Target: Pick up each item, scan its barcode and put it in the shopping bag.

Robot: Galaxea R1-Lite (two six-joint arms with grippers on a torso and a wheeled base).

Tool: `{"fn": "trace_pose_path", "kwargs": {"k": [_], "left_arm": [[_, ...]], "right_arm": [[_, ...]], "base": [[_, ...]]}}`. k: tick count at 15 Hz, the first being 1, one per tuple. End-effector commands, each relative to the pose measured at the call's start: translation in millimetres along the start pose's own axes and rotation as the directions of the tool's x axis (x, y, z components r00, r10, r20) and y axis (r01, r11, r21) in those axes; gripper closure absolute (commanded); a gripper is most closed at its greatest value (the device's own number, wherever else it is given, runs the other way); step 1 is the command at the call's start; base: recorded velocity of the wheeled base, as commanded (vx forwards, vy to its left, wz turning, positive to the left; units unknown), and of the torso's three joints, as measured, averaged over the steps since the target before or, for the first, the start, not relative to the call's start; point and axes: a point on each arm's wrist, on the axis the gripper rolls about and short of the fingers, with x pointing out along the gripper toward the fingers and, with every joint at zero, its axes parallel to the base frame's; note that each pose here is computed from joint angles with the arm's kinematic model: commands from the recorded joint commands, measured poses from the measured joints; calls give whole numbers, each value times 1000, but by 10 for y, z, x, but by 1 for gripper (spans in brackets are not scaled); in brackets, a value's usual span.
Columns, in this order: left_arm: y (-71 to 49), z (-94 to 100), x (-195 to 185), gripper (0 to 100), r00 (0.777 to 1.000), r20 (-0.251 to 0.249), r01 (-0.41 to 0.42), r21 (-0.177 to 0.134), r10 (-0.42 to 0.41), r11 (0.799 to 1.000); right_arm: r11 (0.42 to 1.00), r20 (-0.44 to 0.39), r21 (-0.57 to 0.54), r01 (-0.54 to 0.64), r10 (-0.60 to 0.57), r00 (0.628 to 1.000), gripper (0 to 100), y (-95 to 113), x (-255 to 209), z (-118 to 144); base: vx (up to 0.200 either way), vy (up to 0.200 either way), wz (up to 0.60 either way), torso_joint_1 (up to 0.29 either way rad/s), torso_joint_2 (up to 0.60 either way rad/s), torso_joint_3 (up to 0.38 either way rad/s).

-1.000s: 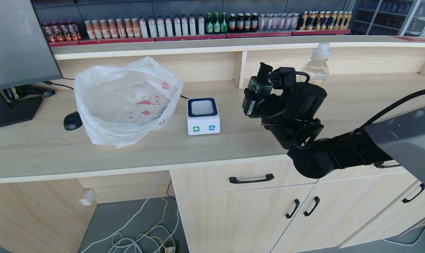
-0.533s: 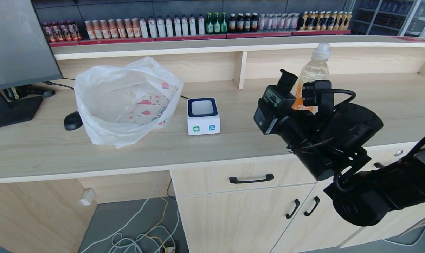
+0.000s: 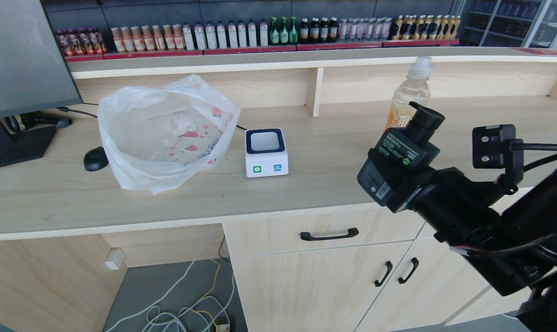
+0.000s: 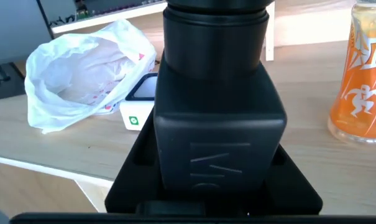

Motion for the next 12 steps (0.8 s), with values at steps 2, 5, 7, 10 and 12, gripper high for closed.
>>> {"fn": "trace_pose_path", "kwargs": {"k": [2,5,7,10,12], "left_arm": [[0,0,0,0,1000,0,1,1,-1,1000],[0,0,0,0,1000,0,1,0,-1,1000],[0,0,0,0,1000,0,1,0,-1,1000],[0,0,0,0,1000,0,1,0,-1,1000],[0,0,0,0,1000,0,1,0,-1,1000]], "right_arm": [[986,42,103,-135,131,990,100,32,-100,170],[932,48,248,-262,258,965,100,61,-105,179],[865,72,354,-357,355,932,100,100,-68,185],[766,62,440,-468,494,867,100,224,19,132],[708,78,472,-526,560,825,100,392,103,111]], "base": [[0,0,0,0,0,0],[0,0,0,0,0,0],[0,0,0,0,0,0],[0,0,0,0,0,0],[0,0,0,0,0,0]]}}
